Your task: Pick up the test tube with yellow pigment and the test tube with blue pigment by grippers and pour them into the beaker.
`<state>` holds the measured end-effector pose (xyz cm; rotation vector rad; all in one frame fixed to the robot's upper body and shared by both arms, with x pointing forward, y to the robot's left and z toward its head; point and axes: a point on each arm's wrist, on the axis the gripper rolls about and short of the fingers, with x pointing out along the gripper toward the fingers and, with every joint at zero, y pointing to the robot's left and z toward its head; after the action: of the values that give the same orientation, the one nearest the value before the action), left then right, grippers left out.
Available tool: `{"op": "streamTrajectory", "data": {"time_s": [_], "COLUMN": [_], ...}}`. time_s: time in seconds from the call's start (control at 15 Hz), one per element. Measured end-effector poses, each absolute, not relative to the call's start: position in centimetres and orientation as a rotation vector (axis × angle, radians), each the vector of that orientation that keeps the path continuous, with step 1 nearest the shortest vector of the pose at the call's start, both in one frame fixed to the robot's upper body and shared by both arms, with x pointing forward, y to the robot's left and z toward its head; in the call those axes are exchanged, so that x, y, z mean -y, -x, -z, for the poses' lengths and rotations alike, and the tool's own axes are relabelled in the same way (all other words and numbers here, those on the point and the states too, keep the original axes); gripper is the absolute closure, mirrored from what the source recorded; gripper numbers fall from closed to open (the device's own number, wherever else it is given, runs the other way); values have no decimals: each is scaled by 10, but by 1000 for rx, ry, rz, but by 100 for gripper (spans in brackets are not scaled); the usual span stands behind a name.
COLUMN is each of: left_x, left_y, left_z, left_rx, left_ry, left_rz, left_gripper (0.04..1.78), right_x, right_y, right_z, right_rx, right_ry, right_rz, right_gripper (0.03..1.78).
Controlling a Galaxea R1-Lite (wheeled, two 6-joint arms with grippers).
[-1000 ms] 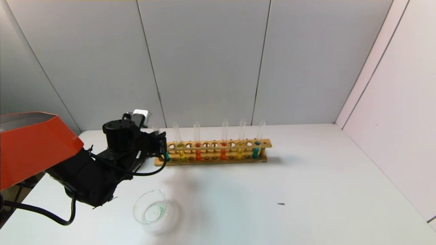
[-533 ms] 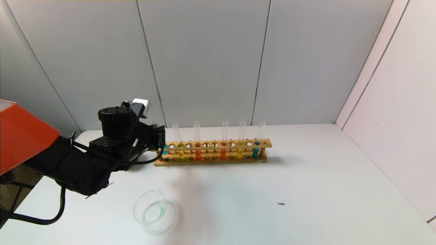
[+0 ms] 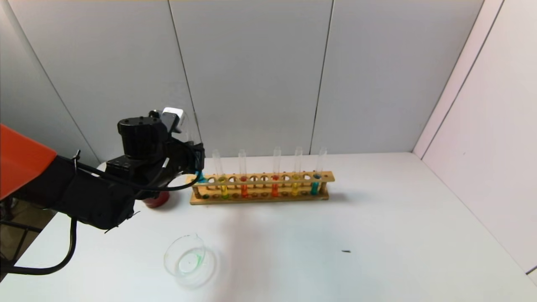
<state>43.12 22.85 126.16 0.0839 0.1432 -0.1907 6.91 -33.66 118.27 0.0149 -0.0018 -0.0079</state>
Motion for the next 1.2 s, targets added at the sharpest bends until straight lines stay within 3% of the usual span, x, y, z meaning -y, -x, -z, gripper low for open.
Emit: {"op": "streamTrajectory", "data": {"time_s": [0.67,1.0,1.2], "left_x": [-234,-252,-264], "left_y": [-412,-359,-318], "left_z": [-1314,-1337,-1333], "left_rx": [-143,-251,-321], "left_ry": [-80,-114,-142], "left_rz": [173,153,155], "left_gripper": [151,151,151], "right_x": [337,337,337], "right_y": [-69,-69,-69], "right_z": [-1183,-1183,-1183], "right_rx": [2,1,1], "right_ry": [-15,-15,-15], "right_rz": [8,7,8], "right_gripper": [11,11,11]}}
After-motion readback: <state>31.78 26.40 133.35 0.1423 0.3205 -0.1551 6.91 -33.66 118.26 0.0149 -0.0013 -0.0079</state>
